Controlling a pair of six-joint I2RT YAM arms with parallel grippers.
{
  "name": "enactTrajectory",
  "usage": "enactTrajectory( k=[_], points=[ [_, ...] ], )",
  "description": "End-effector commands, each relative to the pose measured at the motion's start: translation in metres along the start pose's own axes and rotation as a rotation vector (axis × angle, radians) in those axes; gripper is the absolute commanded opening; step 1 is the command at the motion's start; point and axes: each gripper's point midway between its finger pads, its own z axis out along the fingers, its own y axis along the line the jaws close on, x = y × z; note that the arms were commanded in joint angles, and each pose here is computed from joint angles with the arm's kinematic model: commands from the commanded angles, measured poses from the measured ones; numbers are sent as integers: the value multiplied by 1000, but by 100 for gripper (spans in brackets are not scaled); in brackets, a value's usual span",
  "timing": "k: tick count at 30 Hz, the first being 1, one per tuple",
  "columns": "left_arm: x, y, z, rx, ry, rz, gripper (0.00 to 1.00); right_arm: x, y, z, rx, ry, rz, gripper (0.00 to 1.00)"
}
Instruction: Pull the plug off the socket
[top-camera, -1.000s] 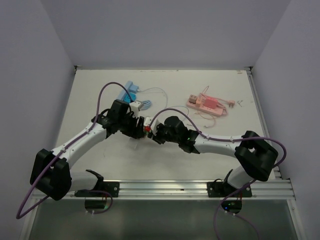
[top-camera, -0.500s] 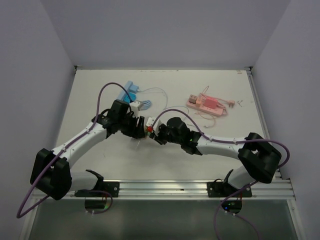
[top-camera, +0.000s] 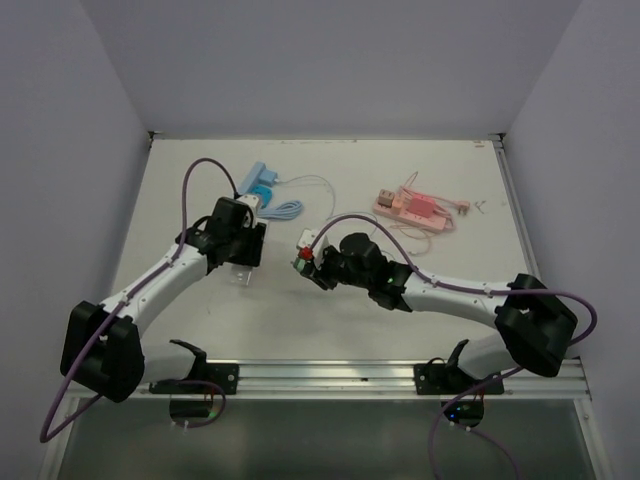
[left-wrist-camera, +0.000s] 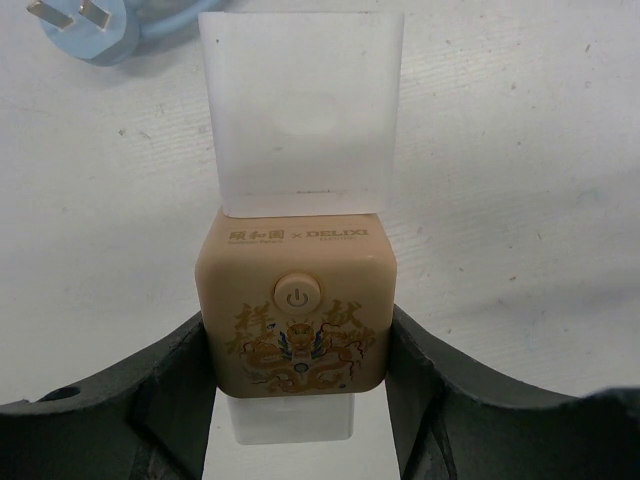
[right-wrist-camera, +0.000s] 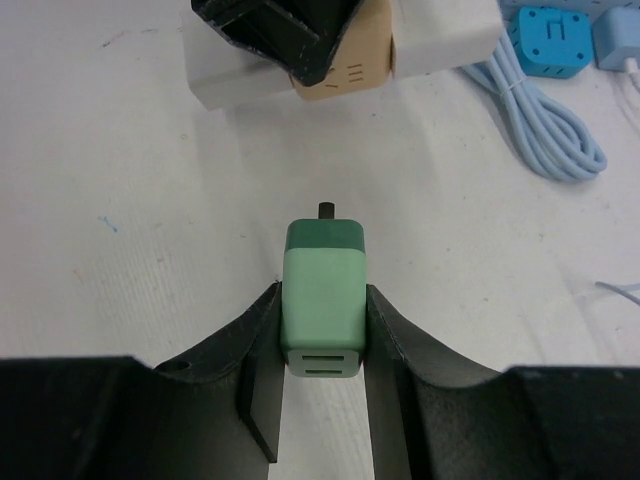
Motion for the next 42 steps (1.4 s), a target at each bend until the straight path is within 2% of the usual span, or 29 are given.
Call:
enactTrajectory(
  k=[1, 6, 7, 9, 10, 17, 22, 25, 27, 28, 30, 31, 34, 37, 42],
  points=[
    [-45, -6, -21, 33, -198, -8, 0, -12, 1, 3, -19, -11, 111, 0],
    [-53, -12, -31, 73, -250, -3, 0, 16, -16, 7, -30, 24, 366, 0],
    [-55, -14, -33, 82, -263, -1, 0, 16, -8, 6, -89, 18, 457, 0],
    [-58, -17, -36, 103, -281, 9, 0, 17, -21, 6, -100, -27, 549, 0],
    [-59, -18, -38, 109, -291, 11, 0, 27, -17, 8, -114, -9, 615, 0],
    [-64, -29, -44, 175, -327, 39, 0, 39, 0, 29, -263, 10, 823, 0],
    [-67, -34, -51, 211, -362, 59, 0, 58, -1, 44, -294, 36, 973, 0],
    [-68, -37, -53, 231, -375, 65, 0, 72, -8, 48, -277, 52, 1034, 12],
    [-68, -38, -54, 238, -379, 70, 0, 80, -15, 48, -252, 58, 1056, 25],
    [-69, -39, -54, 241, -383, 69, 0, 83, -17, 48, -233, 65, 1063, 39],
    [-67, -40, -53, 246, -378, 73, 0, 86, -22, 45, -206, 70, 1064, 53],
    [-68, -40, -53, 247, -380, 75, 0, 89, -27, 45, -178, 70, 1051, 66],
    [-67, -42, -53, 259, -377, 79, 0, 91, -35, 39, -124, 88, 1019, 82],
    [-67, -45, -54, 273, -378, 84, 0, 93, -45, 31, -55, 102, 1000, 92],
    [-68, -52, -57, 315, -386, 93, 0, 75, -66, 16, 42, 77, 946, 97]
  ],
)
